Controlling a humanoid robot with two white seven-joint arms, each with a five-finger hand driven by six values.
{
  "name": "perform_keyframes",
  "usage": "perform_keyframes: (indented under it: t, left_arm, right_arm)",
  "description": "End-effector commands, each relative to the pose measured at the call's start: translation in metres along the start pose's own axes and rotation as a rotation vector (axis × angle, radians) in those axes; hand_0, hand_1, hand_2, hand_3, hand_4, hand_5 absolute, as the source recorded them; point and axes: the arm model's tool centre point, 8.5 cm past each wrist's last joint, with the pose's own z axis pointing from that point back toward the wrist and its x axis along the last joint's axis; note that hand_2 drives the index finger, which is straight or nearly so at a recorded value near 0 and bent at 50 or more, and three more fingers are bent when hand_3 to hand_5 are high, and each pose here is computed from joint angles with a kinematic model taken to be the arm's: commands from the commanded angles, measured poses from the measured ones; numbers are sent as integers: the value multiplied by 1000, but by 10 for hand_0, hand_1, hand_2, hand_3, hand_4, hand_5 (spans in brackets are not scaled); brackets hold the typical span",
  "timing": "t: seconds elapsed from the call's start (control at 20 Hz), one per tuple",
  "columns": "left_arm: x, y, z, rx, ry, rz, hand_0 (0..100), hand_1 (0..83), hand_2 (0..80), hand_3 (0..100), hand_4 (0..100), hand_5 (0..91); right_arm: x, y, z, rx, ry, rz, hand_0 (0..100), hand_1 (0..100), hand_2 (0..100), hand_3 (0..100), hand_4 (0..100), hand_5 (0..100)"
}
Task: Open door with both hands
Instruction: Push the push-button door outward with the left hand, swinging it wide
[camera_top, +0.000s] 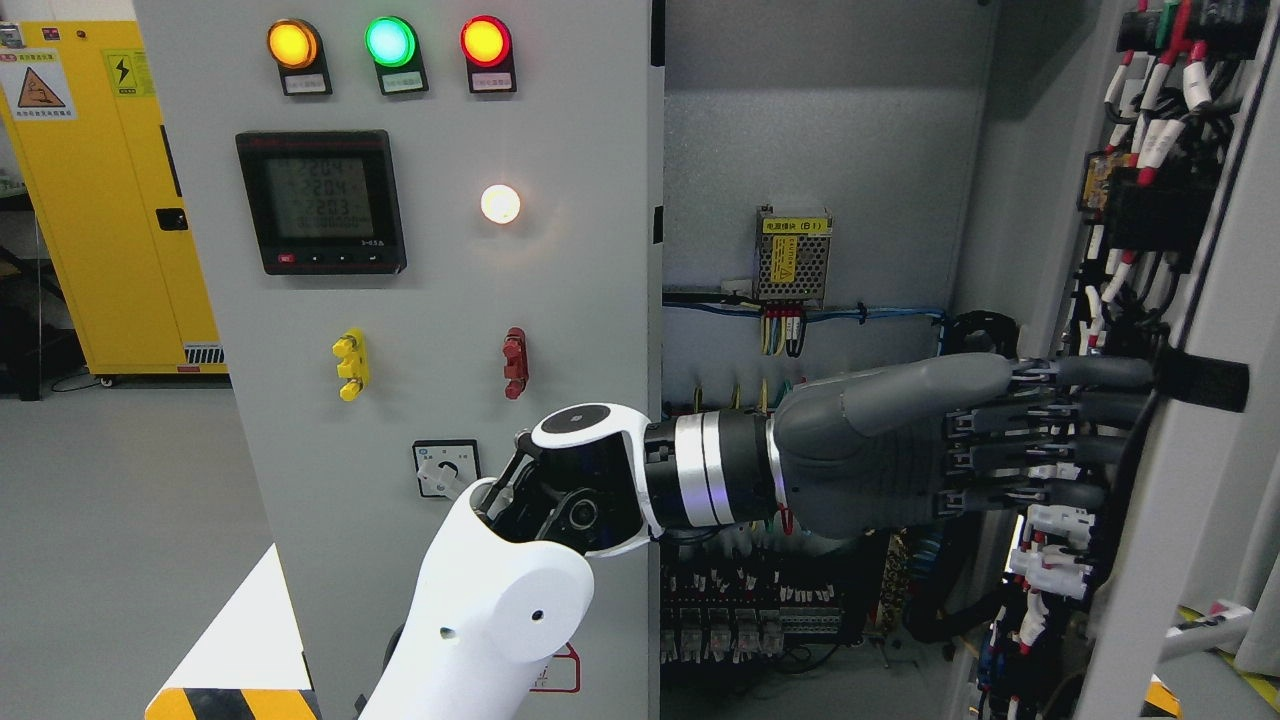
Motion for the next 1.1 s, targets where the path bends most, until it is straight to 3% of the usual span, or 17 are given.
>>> perform_keyframes:
  t: [0.0,0.3,0.5,0.65,0.85,1.05]
  left_arm:
    - [-3,-16,-31,-38,20,-18,120,556,0,0,0,0]
    - [-15,-29,-46,-95,47,-11,120,556,0,0,0,0]
    - [-25,-28,-56,-44,58,-15,120,556,0,0,0,0]
    - [-24,-30,-56,-62,36,18,120,556,0,0,0,0]
    - [-30,-34,-66,-81,46,-5,120,556,0,0,0,0]
    - [-34,-32,-75,-92,52,11,120,556,0,0,0,0]
  right_arm:
    - [0,0,0,0,-1,-17,0,500,40,0,0,0]
    - [1,1,0,1,-2,-13,0,500,40,0,0,0]
    - [1,0,0,0,-2,-13,0,500,40,0,0,0]
    - [1,5,0,7,-2,-13,0,500,40,0,0,0]
    - [1,7,0,10,-2,-10,0,500,40,0,0,0]
    - [0,5,0,7,-1,-12,0,500,40,0,0,0]
